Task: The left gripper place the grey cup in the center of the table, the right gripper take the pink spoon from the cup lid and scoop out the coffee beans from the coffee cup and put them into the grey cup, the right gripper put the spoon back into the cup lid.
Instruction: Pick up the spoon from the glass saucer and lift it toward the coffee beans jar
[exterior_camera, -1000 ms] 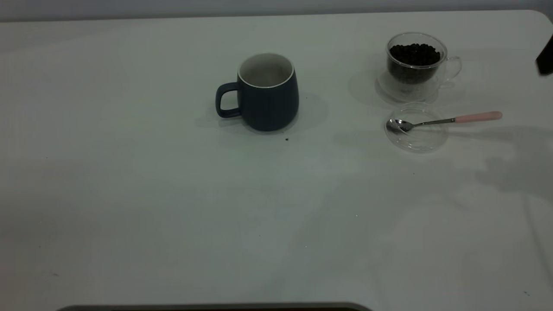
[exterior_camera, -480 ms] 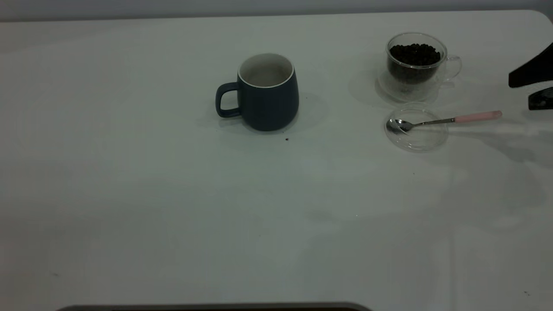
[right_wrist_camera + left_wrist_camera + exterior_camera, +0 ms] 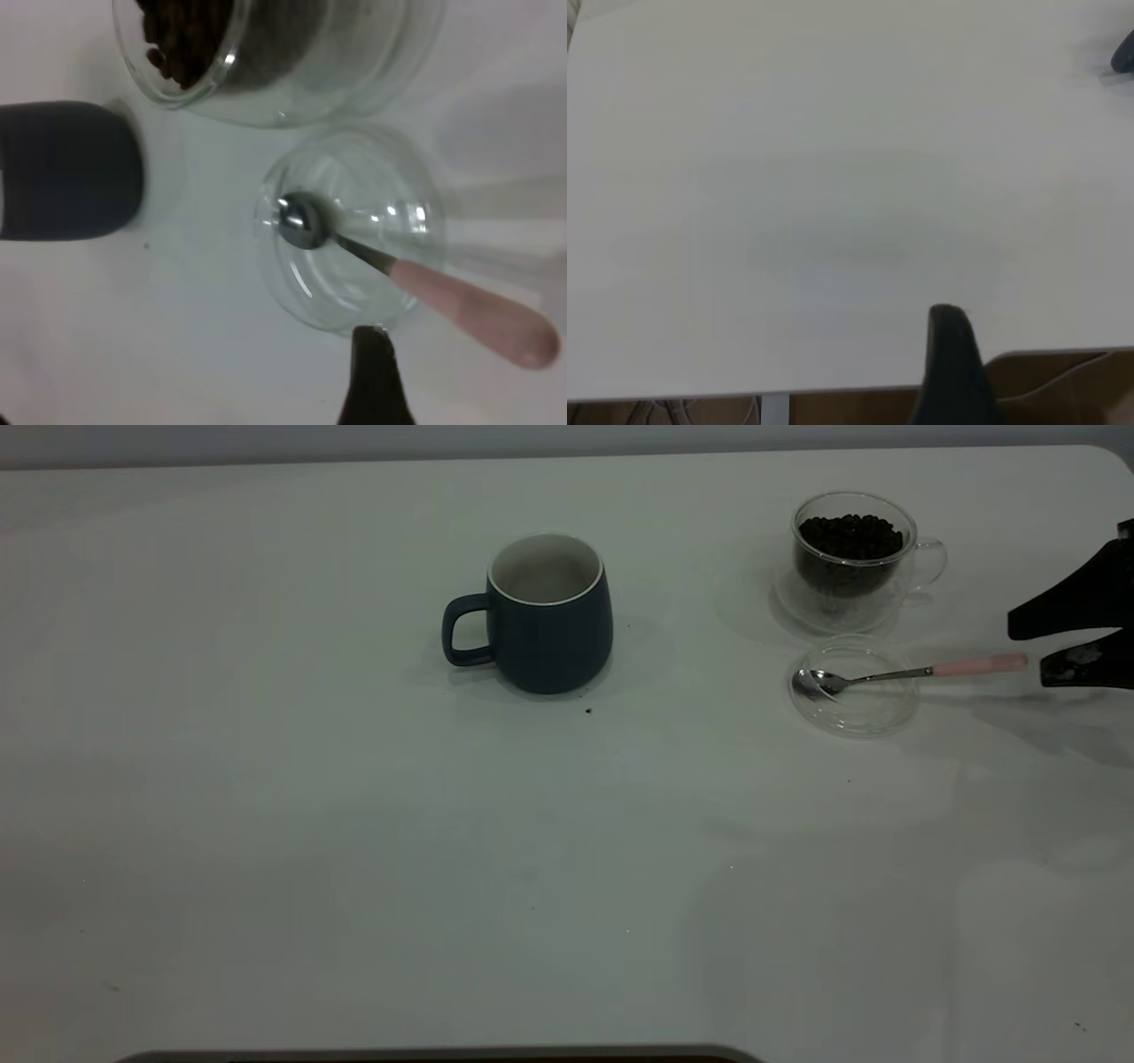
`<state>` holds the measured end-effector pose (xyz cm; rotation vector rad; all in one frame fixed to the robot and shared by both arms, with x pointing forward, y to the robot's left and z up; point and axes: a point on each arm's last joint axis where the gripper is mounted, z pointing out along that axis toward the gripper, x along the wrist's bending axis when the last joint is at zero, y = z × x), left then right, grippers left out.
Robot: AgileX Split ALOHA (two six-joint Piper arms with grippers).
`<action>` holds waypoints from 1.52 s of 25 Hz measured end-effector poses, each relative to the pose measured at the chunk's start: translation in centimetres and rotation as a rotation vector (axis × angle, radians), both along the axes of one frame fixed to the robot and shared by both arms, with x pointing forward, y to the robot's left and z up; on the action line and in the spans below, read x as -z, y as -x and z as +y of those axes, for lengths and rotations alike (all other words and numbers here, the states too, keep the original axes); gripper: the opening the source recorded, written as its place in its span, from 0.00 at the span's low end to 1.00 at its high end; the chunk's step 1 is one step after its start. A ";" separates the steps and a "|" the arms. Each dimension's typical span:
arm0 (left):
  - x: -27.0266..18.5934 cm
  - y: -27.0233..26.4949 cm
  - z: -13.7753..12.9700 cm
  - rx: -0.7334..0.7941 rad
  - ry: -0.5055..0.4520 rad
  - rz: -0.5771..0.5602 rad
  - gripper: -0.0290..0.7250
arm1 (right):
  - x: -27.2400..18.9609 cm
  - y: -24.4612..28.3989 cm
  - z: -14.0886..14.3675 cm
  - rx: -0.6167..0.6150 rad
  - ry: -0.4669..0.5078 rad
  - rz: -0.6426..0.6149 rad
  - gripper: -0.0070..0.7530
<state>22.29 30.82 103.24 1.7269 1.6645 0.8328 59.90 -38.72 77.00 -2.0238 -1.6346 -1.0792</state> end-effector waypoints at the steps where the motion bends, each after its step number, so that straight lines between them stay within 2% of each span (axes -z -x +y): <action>1: 0.0 0.0 0.0 0.000 0.000 0.000 0.79 | 0.2 0.0 0.2 -0.002 -0.012 0.003 0.78; 7: 0.0 0.0 0.0 0.000 0.000 0.000 0.79 | 1.5 -0.2 1.0 -0.018 -0.028 0.022 0.78; 14: 0.0 0.0 0.0 0.000 0.000 0.000 0.79 | 2.6 -0.7 3.4 -0.052 -0.052 0.004 0.78; 23: 0.0 0.0 0.0 0.000 0.000 0.000 0.79 | 2.8 -0.8 3.7 -0.045 -0.058 -0.001 0.76; 25: 0.0 0.0 0.0 0.000 0.000 0.000 0.79 | 2.8 -0.8 3.7 -0.046 -0.057 -0.002 0.72; 28: 0.0 0.0 0.0 0.000 0.000 0.000 0.79 | 2.8 -0.8 3.7 -0.047 -0.057 -0.002 0.60; 30: 0.0 0.0 0.0 0.000 0.000 0.000 0.79 | 2.8 -0.8 3.7 -0.050 -0.056 -0.002 0.49; 33: 0.0 0.0 0.0 0.000 0.000 0.000 0.79 | 2.8 -0.7 3.7 -0.060 -0.062 0.001 0.27; 35: 0.0 0.0 0.0 0.000 0.000 0.000 0.79 | 2.5 -0.6 4.0 -0.075 -0.106 -0.003 0.15; 38: 0.0 0.0 0.0 0.000 0.000 0.000 0.79 | 2.3 -0.6 4.1 -0.089 -0.119 -0.005 0.14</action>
